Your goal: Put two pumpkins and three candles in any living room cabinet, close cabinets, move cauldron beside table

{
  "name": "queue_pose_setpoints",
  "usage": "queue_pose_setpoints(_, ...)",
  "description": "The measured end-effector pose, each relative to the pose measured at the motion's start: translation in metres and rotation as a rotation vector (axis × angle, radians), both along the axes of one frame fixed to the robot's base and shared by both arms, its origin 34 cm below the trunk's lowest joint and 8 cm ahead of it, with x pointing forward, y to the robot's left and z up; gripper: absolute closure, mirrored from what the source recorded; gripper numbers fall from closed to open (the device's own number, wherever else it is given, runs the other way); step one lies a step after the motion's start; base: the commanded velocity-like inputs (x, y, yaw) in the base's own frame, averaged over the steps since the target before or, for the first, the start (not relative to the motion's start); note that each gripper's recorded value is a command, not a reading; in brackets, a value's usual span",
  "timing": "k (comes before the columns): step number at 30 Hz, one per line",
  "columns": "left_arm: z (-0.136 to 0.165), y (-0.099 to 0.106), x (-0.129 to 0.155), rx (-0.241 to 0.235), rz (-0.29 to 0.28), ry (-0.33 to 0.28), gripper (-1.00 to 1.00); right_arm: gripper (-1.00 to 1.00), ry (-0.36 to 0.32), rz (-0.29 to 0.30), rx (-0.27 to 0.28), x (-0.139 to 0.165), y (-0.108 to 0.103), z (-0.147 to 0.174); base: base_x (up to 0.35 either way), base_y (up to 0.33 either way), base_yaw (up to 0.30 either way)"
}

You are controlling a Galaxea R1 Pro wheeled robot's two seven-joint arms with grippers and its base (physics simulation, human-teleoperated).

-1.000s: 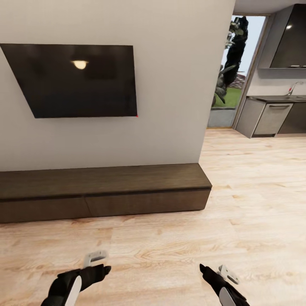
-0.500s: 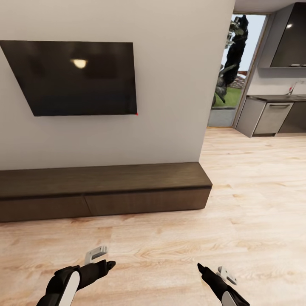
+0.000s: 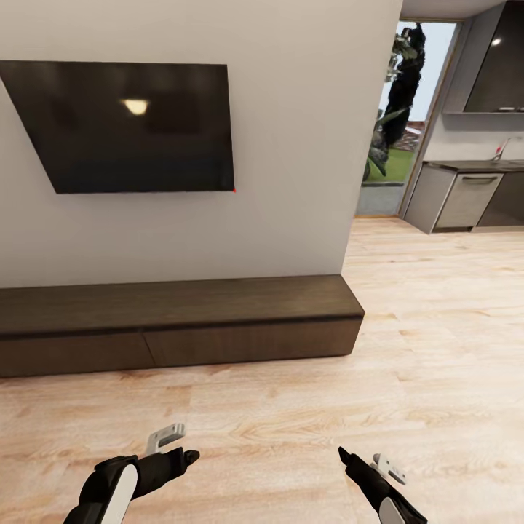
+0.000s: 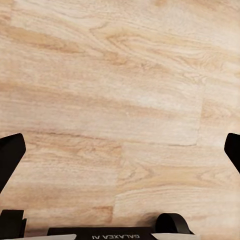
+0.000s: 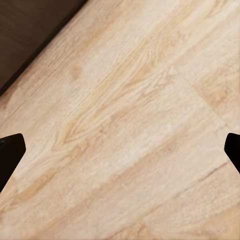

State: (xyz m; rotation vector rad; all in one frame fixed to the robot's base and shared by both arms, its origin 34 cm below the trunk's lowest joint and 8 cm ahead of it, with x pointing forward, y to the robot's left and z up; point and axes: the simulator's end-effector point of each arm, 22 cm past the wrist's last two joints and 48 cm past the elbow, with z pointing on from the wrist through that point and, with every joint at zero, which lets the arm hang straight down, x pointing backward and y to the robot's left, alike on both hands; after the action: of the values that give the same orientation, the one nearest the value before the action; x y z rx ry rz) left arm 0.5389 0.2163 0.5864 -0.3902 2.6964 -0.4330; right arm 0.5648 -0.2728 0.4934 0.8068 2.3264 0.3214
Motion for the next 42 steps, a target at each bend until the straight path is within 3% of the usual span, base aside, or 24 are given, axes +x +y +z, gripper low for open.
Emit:
queue_pose_setpoints(12, -0.017, -0.012, -0.003, -0.016, -0.011, 0.003, -1.00, -1.00, -0.015, 0.020, 0.008, 0.001, 0.003, -0.014, 0.000, 0.000, 0.000)
queue_pose_setpoints(15, -0.016, -0.015, -0.003, -0.021, -0.011, 0.003, -1.00, -1.00, -0.087, 0.081, 0.071, 0.012, 0.021, -0.002, 0.000, 0.000, 0.000)
queue_pose_setpoints(17, -0.017, -0.015, -0.003, -0.021, -0.010, 0.003, -1.00, -1.00, -0.176, 0.146, 0.156, 0.022, 0.043, 0.015, 0.000, 0.000, 0.000)
queue_pose_setpoints(21, -0.020, -0.014, -0.003, -0.028, -0.004, 0.003, -1.00, -1.00, -0.192, 0.152, 0.173, 0.023, 0.047, 0.015, 0.000, 0.000, 0.000)
queue_pose_setpoints(26, -0.023, -0.022, -0.006, -0.085, 0.007, 0.018, -1.00, -1.00, -0.194, 0.153, 0.175, 0.023, 0.047, 0.010, 0.000, 0.000, 0.000)
queue_pose_setpoints(32, -0.032, -0.025, -0.009, -0.100, 0.008, 0.027, -1.00, -1.00, -0.198, 0.153, 0.173, 0.023, 0.047, 0.001, 0.000, 0.000, 0.000)
queue_pose_setpoints(37, -0.041, -0.024, -0.011, -0.107, 0.008, 0.032, -1.00, -1.00, -0.277, 0.133, 0.098, 0.033, 0.044, 0.002, 0.000, 0.000, 0.000)
queue_pose_setpoints(40, -0.039, -0.026, -0.014, -0.163, -0.003, 0.048, -1.00, -1.00, -0.288, 0.087, 0.067, 0.035, 0.049, -0.003, 0.000, 0.000, 0.000)
queue_pose_setpoints(42, -0.031, -0.025, -0.013, -0.236, -0.003, 0.043, -1.00, -1.00, -0.292, 0.068, 0.062, 0.038, 0.052, -0.005, 0.000, 0.000, 0.000)
